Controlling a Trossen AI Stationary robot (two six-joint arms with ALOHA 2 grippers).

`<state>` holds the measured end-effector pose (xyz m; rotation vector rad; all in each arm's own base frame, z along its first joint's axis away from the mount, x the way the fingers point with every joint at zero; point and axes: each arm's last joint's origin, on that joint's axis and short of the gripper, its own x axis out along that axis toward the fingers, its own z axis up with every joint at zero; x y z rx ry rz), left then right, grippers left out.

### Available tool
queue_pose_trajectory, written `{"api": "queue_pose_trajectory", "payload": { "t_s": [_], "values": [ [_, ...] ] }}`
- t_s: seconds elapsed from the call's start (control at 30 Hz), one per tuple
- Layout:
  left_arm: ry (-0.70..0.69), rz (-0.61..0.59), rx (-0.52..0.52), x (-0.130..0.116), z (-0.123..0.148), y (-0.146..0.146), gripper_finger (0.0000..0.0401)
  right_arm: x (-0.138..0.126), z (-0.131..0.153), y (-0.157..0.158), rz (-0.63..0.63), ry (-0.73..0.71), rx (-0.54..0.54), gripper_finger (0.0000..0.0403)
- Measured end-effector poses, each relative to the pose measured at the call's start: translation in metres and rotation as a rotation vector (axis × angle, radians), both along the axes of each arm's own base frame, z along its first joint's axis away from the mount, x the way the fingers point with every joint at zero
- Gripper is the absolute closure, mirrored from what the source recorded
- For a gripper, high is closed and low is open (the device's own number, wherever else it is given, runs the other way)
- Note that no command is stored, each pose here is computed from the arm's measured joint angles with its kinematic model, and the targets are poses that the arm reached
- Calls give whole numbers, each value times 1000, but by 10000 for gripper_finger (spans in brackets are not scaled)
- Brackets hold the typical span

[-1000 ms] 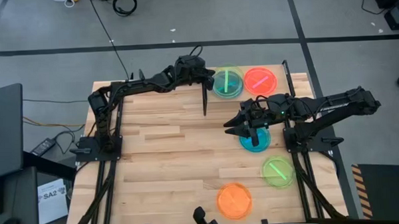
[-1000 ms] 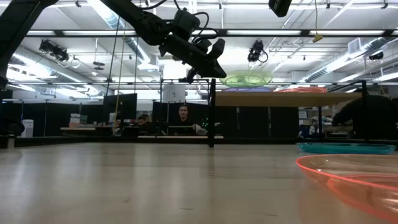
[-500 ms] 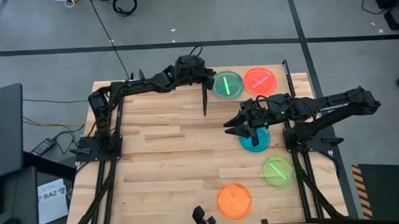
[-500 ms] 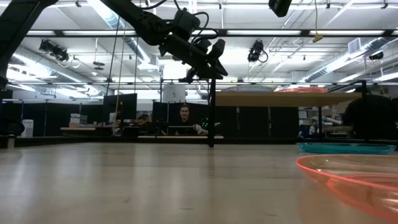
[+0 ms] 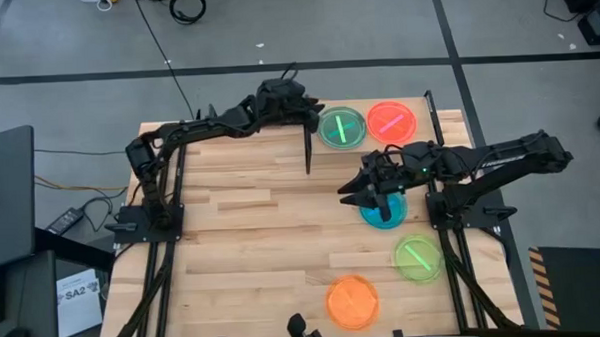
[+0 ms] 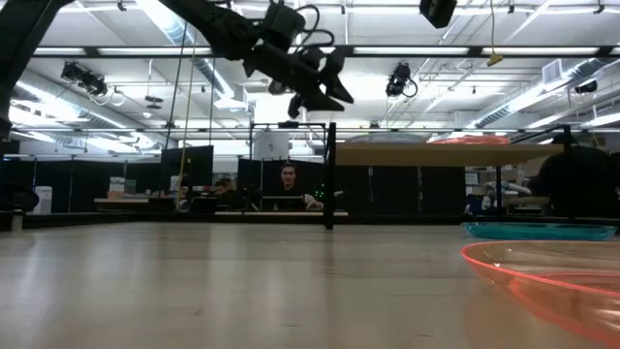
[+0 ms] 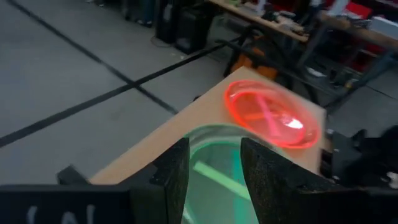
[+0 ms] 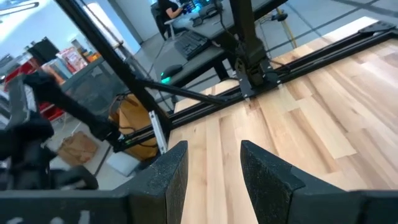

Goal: Place and stack plates onto a shelf
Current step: Stack the blue plate on top of the orange plate on the shelf

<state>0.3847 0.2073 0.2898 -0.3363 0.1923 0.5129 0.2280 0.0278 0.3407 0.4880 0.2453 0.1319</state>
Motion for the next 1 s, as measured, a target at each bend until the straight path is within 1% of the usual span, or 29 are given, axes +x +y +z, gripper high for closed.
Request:
{"api": "queue_pose_trajectory", "payload": {
  "t_s": [0.13,0.2,0.3,0.43,0.6,0.7,0.8,0.9,1.0],
  "values": [
    [1,-72,10,-9,19,-10,250,-7,1,-1,-2,22,-1,249],
    [-2,-91,21,-13,29,-17,250,-12,2,-2,-24,33,-6,249],
    [40,-124,42,-18,37,-29,250,-22,4,-4,-67,51,4,249],
    [107,-174,42,-23,43,-48,250,-36,4,-7,-119,100,28,249],
    [164,-243,22,-20,42,-74,250,-50,2,-7,-122,161,49,249],
    [193,-294,30,-15,40,-92,250,-58,-2,-5,-113,219,43,249],
    [207,-330,39,-11,39,-110,250,-67,-9,-5,-123,314,38,249],
    [213,-365,48,-6,39,-128,250,-75,-18,-6,-179,422,35,249],
    [211,-401,50,-3,39,-144,250,-83,-25,-9,-265,517,35,249]
  ]
}}
